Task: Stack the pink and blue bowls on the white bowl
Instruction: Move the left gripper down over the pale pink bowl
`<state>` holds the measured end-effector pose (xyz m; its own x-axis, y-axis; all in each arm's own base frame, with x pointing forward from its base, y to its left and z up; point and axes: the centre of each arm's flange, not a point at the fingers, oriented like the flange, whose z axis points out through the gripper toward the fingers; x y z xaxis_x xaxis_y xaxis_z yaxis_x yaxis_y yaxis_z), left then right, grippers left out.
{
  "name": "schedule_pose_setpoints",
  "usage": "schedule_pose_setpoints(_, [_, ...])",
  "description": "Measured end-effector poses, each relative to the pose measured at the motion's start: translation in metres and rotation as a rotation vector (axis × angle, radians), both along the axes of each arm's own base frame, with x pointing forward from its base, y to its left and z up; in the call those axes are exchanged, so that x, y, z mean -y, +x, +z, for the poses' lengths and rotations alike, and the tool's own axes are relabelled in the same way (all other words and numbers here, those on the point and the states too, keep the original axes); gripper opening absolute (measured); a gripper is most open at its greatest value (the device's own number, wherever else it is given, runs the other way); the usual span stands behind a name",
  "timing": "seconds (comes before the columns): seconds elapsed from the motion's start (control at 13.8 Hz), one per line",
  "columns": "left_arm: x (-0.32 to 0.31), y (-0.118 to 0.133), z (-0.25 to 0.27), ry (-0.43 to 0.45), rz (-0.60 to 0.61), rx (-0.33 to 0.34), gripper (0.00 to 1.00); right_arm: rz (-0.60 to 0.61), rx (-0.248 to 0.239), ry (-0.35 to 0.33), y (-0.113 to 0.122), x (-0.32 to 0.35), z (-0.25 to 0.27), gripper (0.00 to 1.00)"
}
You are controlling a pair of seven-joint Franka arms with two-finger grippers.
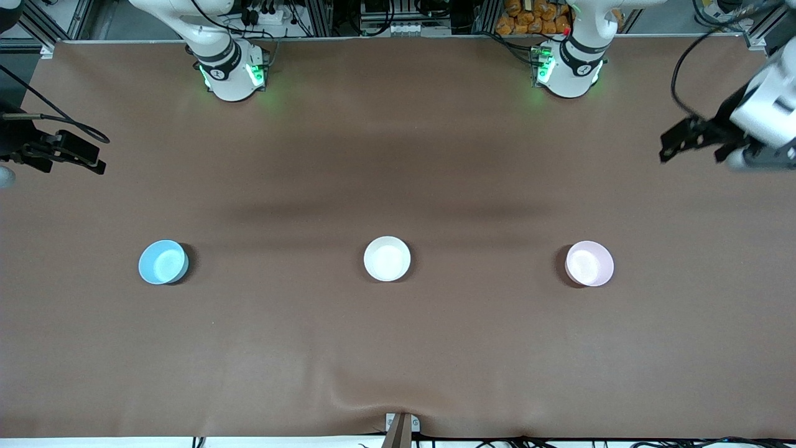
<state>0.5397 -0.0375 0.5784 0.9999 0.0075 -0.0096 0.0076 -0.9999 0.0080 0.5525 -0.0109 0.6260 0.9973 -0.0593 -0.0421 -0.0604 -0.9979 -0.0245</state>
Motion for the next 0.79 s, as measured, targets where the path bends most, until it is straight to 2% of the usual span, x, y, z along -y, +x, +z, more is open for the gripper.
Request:
schedule_pose_setpoints(0.36, [-0.007, 0.016, -0.117, -0.006, 0.015, 0.031, 1.00, 0.000, -0.001, 0.000, 0.000, 0.000, 0.000, 1.00])
schedule_pose_setpoints(0.79, [-0.030, 0.046, -0.267, -0.017, 0.044, -0.001, 1.00, 0.001, -0.004, 0.000, 0.000, 0.000, -0.001, 1.00])
